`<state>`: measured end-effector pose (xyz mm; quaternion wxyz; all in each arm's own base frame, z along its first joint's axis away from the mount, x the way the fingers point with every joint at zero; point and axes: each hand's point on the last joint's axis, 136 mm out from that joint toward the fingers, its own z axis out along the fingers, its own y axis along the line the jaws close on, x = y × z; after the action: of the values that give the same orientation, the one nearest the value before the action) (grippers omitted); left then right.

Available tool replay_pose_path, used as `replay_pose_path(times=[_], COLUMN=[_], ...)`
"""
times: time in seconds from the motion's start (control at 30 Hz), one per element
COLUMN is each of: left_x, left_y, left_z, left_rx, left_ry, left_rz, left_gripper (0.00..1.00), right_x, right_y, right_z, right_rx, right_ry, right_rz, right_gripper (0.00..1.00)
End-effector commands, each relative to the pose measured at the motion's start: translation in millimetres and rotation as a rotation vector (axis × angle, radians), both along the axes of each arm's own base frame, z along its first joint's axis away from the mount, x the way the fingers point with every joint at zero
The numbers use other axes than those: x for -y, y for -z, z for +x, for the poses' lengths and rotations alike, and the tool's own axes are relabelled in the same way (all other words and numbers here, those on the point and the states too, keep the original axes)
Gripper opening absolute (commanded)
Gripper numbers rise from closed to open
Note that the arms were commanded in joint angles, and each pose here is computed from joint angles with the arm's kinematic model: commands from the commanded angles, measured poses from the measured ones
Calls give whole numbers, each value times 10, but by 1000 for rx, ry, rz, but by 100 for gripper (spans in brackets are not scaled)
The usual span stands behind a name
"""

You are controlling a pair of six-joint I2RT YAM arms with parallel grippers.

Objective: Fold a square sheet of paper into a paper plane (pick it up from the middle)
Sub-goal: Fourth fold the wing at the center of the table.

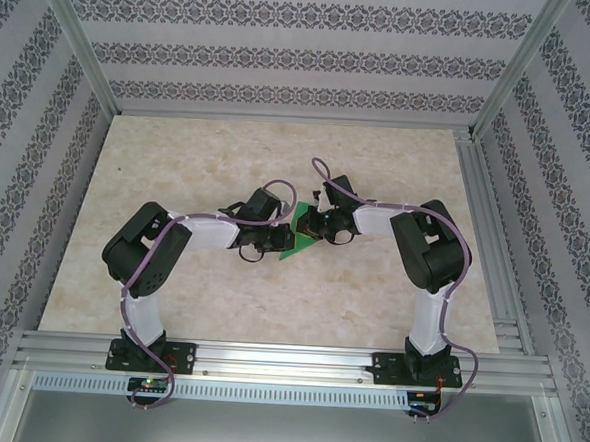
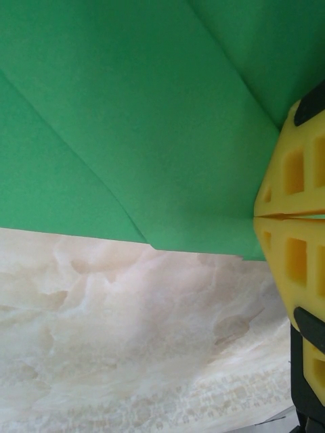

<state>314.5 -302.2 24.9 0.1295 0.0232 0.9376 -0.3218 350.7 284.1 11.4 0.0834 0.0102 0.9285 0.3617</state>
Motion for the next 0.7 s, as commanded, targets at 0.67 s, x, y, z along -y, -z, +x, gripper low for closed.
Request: replay_pose_path(times=[0.67], left_x=[-346], left_y=[389], left_z=[-483], left_rx=[-118], left_ry=[36], left_rz=[125], left_gripper=[1], right_x=[-56], right_y=[-296], right_z=[-73], right_rx=[39], right_ry=[3], right_rz=[100], right_gripper=[13])
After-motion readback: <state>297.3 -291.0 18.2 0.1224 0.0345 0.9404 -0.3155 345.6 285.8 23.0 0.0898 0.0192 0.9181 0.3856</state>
